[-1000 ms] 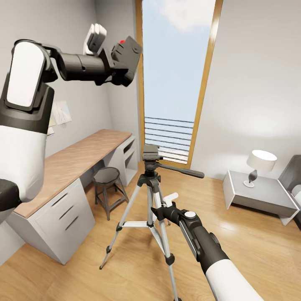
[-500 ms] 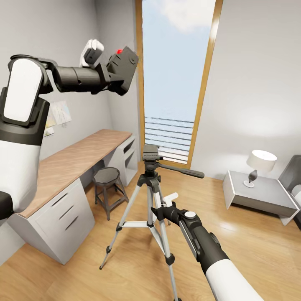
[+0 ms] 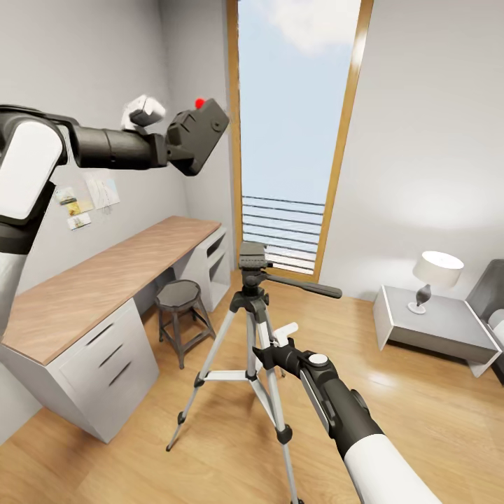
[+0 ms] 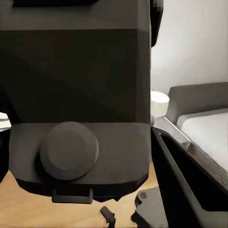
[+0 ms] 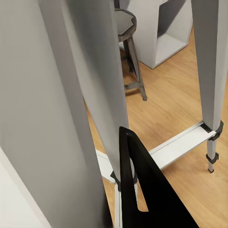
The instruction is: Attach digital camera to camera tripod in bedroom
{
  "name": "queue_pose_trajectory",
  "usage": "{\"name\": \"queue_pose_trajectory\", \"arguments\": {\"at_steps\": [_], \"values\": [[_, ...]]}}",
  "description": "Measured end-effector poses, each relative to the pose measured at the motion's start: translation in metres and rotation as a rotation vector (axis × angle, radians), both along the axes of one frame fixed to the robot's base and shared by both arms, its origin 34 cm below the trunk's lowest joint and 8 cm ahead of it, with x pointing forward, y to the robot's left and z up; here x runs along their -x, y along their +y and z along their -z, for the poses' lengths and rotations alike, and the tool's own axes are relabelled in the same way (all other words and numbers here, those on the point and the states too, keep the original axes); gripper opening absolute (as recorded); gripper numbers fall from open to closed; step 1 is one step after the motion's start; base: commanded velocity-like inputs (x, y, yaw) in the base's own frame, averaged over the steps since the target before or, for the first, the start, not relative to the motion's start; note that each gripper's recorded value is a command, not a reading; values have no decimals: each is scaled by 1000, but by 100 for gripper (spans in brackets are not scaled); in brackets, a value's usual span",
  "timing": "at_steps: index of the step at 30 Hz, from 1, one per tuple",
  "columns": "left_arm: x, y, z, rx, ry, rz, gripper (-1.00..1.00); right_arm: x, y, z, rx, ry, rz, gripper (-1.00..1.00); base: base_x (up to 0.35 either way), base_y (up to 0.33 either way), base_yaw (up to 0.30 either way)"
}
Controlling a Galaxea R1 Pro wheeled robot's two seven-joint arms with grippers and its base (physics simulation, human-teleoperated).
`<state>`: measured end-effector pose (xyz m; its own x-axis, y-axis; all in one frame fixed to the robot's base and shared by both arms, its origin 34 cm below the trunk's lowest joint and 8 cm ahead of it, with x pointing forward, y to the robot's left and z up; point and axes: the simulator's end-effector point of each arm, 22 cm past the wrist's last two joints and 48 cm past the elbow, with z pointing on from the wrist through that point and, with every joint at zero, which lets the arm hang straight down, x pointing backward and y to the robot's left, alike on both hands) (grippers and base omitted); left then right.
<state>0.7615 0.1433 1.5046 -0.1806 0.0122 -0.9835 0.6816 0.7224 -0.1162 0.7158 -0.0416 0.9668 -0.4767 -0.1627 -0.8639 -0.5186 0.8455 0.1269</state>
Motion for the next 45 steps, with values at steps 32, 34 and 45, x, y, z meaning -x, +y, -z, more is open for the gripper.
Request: {"name": "queue_pose_trajectory", "arguments": {"at_steps": [32,34,45], "values": [[4,-1,-5,-6,-79,50,-100,0,0,0,-1,0,1,-100,0,0,0],[46,-10,-1,-16,-68,259,-100,0,0,0,0,-1,1,-100,0,0,0],[55,22,-4,-134,-193,248,-100,0,0,0,-1,0,1,-100,0,0,0]]}}
